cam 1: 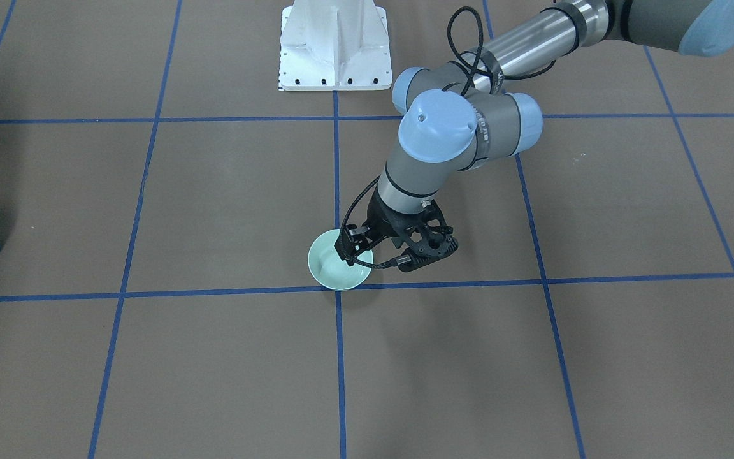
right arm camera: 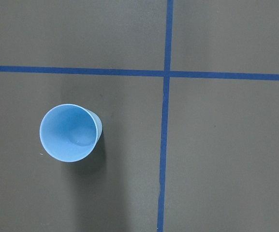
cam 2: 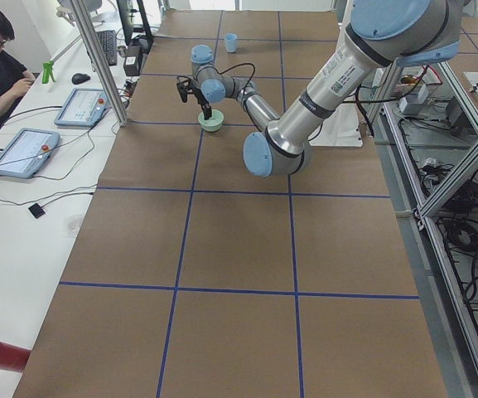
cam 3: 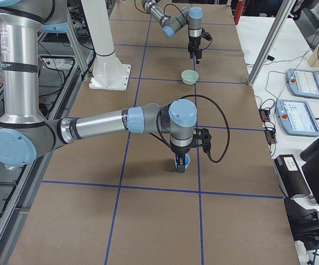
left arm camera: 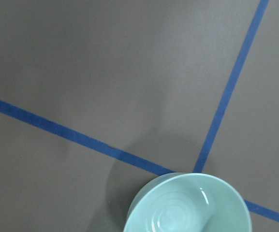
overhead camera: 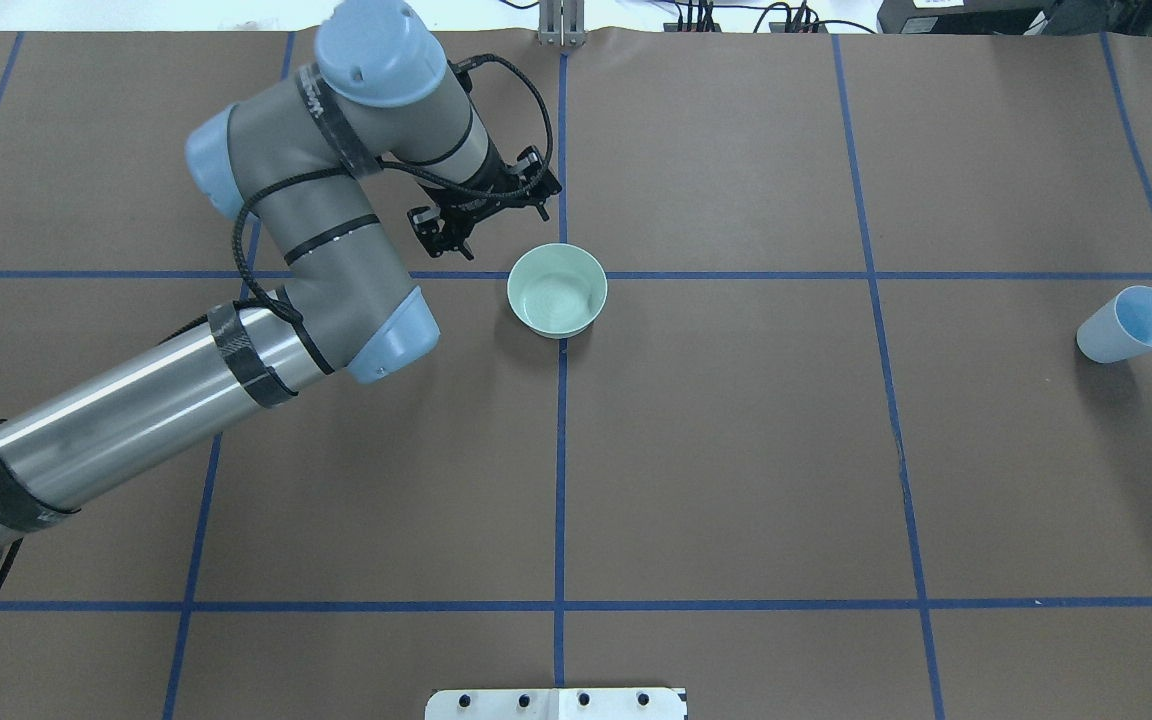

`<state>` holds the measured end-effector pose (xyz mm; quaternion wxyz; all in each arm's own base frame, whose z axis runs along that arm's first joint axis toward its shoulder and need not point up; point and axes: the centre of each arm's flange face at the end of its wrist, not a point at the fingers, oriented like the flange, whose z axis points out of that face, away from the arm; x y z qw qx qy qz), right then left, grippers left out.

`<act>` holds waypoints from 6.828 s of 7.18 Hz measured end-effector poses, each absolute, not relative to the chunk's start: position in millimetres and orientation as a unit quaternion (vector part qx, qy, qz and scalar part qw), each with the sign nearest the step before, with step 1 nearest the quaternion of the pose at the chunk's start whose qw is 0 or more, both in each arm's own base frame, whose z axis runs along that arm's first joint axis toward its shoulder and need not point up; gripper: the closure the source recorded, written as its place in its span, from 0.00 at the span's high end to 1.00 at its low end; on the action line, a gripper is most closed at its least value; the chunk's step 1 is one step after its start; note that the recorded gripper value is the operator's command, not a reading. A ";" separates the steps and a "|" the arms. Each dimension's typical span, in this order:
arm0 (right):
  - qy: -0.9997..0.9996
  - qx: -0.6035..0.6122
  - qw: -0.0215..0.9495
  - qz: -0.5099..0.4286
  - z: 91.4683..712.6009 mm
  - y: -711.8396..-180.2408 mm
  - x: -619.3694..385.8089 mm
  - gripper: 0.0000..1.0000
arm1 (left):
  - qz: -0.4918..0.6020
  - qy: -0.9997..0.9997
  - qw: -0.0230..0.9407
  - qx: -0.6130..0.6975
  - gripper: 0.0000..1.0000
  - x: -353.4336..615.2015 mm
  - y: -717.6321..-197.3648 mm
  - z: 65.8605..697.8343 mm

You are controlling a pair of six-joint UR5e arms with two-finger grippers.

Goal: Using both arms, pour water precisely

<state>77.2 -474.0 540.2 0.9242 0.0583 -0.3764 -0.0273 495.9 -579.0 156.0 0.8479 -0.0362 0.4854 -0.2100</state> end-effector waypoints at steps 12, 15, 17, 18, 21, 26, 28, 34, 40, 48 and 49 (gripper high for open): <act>-0.300 0.253 0.901 0.185 614.4 -332.0 -161.6 0.99 | -0.203 0.447 0.871 -0.021 1.00 411.8 -548.4 167.6; -0.267 0.298 0.897 0.188 637.3 -352.7 -198.7 0.98 | -0.205 0.444 0.872 -0.023 1.00 411.6 -548.1 173.7; -0.256 0.315 0.894 0.189 643.2 -365.2 -209.8 0.98 | -0.205 0.444 0.872 -0.023 1.00 411.7 -548.2 174.3; -0.247 0.324 0.894 0.188 649.2 -368.2 -210.4 0.98 | -0.205 0.444 0.872 -0.023 1.00 411.8 -548.3 174.4; -0.223 0.342 0.892 0.193 664.0 -376.6 -213.5 0.97 | -0.205 0.444 0.872 -0.023 1.00 411.9 -548.4 174.7; -0.226 0.346 0.890 0.193 663.0 -388.0 -228.0 0.97 | -0.206 0.440 0.874 -0.026 1.00 413.5 -547.4 181.2; -0.221 0.344 0.892 0.192 670.8 -392.3 -233.7 0.86 | -0.205 0.439 0.874 -0.026 1.00 415.0 -546.4 181.4; -0.211 0.352 0.896 0.172 668.5 -400.7 -229.8 0.84 | -0.204 0.439 0.875 -0.027 1.00 415.8 -545.7 182.2; -0.206 0.355 0.897 0.166 663.2 -414.6 -217.9 0.00 | -0.204 0.439 0.874 -0.028 1.00 416.8 -545.0 181.6; -0.352 0.443 0.822 0.061 450.0 -500.8 -243.8 0.00 | -0.083 0.394 0.913 0.066 1.00 272.3 -562.6 303.4; -0.343 0.476 0.810 0.001 419.5 -509.6 -260.2 0.00 | -0.075 0.390 0.915 0.068 1.00 254.0 -566.3 317.2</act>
